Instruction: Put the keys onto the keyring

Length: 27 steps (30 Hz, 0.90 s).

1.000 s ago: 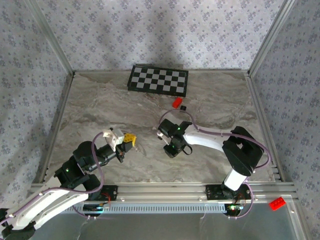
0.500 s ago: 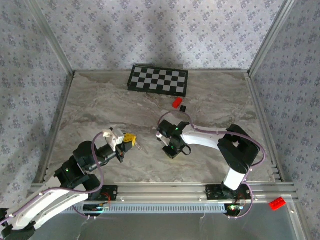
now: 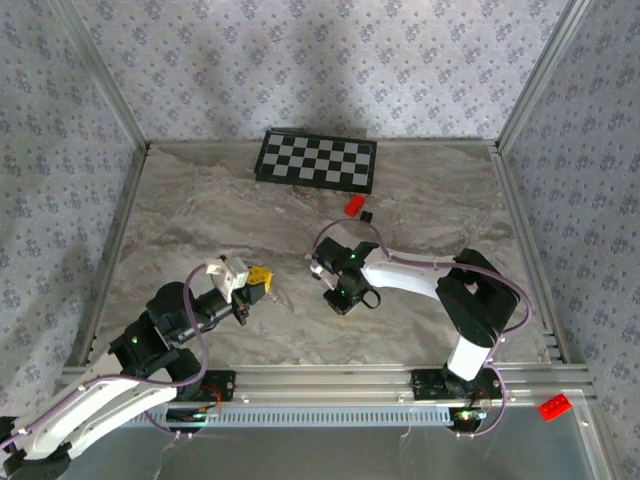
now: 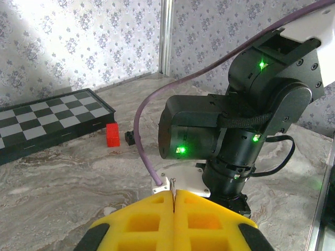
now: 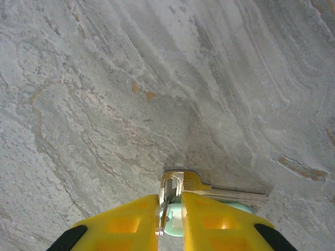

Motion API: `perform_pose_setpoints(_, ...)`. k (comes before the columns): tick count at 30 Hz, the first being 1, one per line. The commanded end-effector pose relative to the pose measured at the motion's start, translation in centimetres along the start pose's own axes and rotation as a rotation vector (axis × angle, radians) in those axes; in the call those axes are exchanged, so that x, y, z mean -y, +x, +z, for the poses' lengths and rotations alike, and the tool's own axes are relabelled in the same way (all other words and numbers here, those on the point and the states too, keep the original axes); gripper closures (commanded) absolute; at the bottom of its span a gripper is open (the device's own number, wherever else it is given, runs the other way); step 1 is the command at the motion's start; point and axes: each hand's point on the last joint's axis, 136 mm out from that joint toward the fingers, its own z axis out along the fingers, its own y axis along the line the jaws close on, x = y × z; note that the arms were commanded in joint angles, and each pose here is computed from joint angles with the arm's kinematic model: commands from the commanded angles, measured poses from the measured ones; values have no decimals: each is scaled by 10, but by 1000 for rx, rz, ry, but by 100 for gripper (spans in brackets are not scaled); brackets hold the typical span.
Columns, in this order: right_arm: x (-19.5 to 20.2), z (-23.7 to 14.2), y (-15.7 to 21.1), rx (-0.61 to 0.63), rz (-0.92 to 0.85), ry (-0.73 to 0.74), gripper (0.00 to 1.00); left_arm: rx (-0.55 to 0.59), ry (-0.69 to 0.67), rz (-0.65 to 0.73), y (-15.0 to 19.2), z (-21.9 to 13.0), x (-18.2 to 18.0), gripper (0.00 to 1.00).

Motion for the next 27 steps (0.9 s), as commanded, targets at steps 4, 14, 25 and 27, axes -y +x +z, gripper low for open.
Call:
perform_pose_setpoints(4,-1,1,1,-25,-15,-1,83,61,1,3,-15,-2,1,100)
perform_pose_setpoints(14,1,0,7,-46,-20,4,86,63,3,2,-16,-3,1,100)
perform_pose_setpoints(25,5,-5,10,-50,-19,4,95,63,-1,2,-16,-4,1,100)
perform_pose_setpoints(27,5,-7,10,-45,-21,5,98,61,0,2,-15,-4,1,100)
